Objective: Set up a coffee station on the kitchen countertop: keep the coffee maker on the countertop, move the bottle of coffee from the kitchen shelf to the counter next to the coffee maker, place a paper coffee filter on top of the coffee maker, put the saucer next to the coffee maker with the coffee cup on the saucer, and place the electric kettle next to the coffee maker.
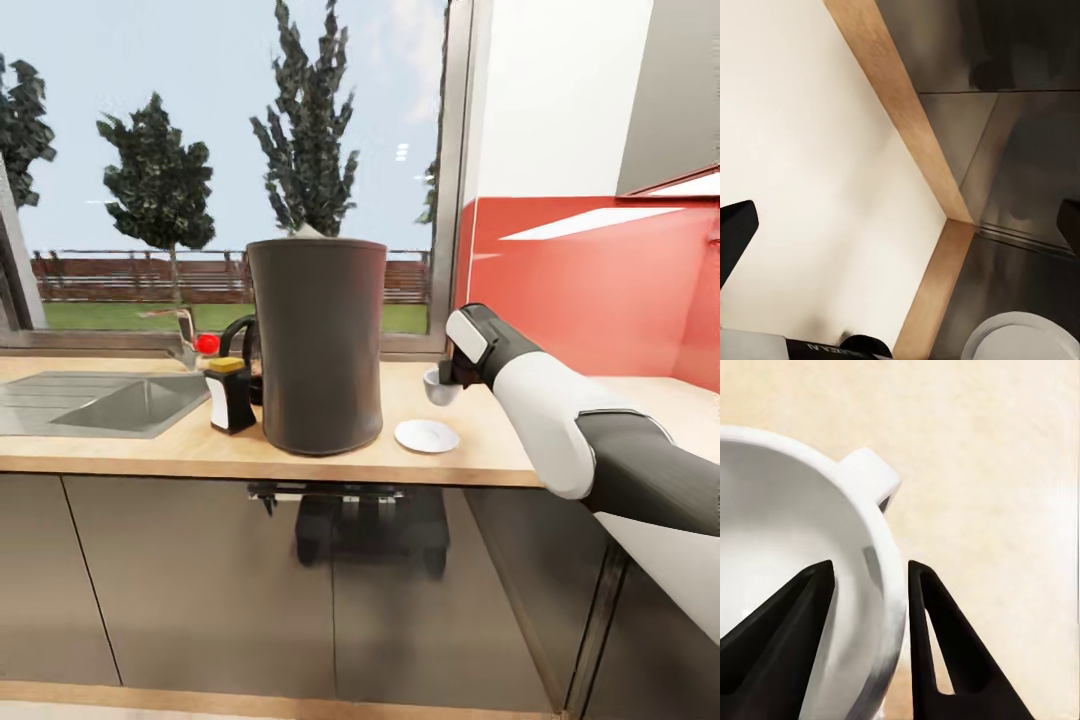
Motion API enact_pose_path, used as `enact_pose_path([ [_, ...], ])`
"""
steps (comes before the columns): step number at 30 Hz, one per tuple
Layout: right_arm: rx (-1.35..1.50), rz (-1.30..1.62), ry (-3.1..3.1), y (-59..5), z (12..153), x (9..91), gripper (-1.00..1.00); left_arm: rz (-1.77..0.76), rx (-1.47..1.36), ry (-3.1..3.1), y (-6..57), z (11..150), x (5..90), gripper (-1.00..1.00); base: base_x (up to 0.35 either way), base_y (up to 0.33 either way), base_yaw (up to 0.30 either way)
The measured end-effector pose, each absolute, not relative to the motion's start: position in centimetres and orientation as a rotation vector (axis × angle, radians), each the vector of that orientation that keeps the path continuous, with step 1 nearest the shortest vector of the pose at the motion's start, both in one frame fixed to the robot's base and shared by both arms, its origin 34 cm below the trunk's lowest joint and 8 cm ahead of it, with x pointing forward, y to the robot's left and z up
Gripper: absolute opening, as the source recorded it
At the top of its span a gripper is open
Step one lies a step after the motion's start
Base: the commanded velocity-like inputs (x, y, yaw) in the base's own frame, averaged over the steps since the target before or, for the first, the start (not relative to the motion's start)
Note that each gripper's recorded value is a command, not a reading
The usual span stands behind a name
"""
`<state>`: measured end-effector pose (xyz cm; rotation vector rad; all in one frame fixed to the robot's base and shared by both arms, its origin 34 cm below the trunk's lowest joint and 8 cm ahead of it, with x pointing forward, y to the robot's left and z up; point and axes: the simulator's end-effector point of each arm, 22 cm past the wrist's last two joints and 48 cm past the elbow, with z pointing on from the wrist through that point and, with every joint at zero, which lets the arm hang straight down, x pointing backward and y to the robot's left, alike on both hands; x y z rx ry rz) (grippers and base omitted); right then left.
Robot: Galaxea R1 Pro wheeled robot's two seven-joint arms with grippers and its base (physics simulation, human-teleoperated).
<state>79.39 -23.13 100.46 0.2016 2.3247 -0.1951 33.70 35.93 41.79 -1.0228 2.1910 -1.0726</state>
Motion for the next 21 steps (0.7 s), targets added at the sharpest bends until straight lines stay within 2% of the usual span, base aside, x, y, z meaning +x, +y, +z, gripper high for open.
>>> enact_pose_path([
  [8,0.195,-0.204,2.358,-23.0,99.1,79.1,-1.00,-1.073,-1.022,2.191,35.9,41.8,33.7,1.00,-0.062,0.000,0.000],
  [15,0.172,-0.165,2.368,-22.0,98.7,79.1,-1.00,-1.073,-1.022,2.191,35.9,41.8,33.7,1.00,-0.221,0.000,0.000],
  [21,0.161,-0.146,2.370,-21.5,98.6,79.2,-1.00,-1.073,-1.022,2.191,35.9,41.8,33.7,1.00,-0.074,0.000,0.000],
])
